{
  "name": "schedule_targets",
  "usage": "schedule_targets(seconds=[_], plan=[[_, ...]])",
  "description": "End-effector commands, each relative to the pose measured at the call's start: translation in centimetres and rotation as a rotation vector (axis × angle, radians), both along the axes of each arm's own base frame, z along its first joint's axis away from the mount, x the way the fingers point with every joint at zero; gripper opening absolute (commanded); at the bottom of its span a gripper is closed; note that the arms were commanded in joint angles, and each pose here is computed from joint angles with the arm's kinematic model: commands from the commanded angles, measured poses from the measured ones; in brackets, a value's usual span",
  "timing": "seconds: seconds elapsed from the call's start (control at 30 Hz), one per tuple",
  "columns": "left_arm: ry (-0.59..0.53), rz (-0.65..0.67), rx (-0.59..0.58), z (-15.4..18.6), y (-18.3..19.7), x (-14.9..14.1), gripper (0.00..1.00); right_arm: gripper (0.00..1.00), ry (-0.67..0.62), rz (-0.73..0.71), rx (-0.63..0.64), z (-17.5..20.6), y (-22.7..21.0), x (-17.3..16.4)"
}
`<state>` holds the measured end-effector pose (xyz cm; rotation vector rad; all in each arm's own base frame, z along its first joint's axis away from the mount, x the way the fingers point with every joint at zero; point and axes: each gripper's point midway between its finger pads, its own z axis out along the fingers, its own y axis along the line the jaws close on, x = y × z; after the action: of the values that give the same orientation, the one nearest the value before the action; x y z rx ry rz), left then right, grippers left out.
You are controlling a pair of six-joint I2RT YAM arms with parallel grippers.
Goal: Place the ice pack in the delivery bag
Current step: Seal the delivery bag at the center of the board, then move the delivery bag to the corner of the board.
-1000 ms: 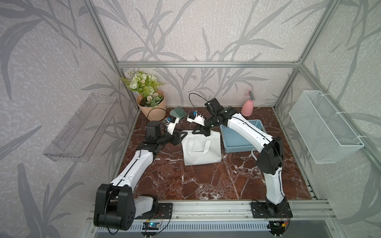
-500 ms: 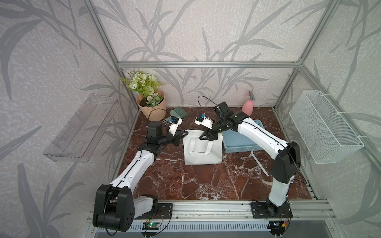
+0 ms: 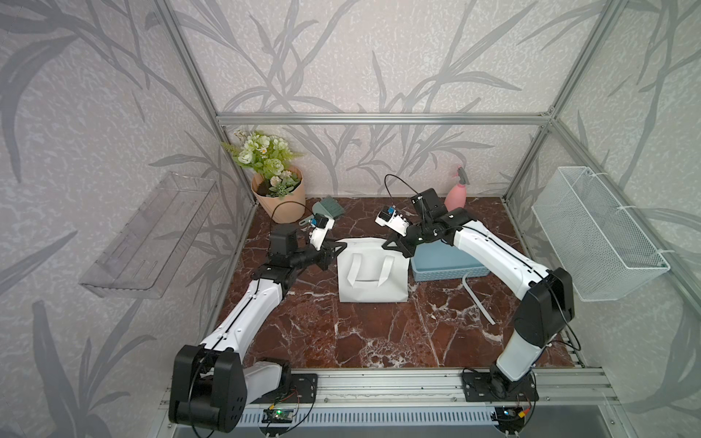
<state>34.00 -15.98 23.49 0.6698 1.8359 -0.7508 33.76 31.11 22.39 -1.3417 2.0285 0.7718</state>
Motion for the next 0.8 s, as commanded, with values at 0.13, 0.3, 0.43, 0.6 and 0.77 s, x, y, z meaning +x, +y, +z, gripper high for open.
schedule_targets(seconds=[0.13,0.3,0.43,0.6,0.77], plan=[[-0.078,0.056,0.028,3.6,0.8,0.6,0.50,0.17,0.021,-0.013,0.020,0.9,0.1,0.0],[-0.135,0.014,0.104,5.9,-1.1,1.0,0.53,0.56,-0.065,-0.085,0.076,4.1,-0.7,0.8],[-0.133,-0.062,0.193,5.6,-3.9,1.5,0.54,0.67,-0.150,-0.218,0.177,7.2,-2.7,1.8],[-0.068,-0.175,0.265,3.9,-7.4,2.0,0.55,0.84,-0.242,-0.414,0.334,9.6,-7.1,2.2],[-0.025,-0.268,0.327,2.5,-10.0,2.0,0.55,0.88,-0.248,-0.492,0.349,9.2,-9.6,1.0]])
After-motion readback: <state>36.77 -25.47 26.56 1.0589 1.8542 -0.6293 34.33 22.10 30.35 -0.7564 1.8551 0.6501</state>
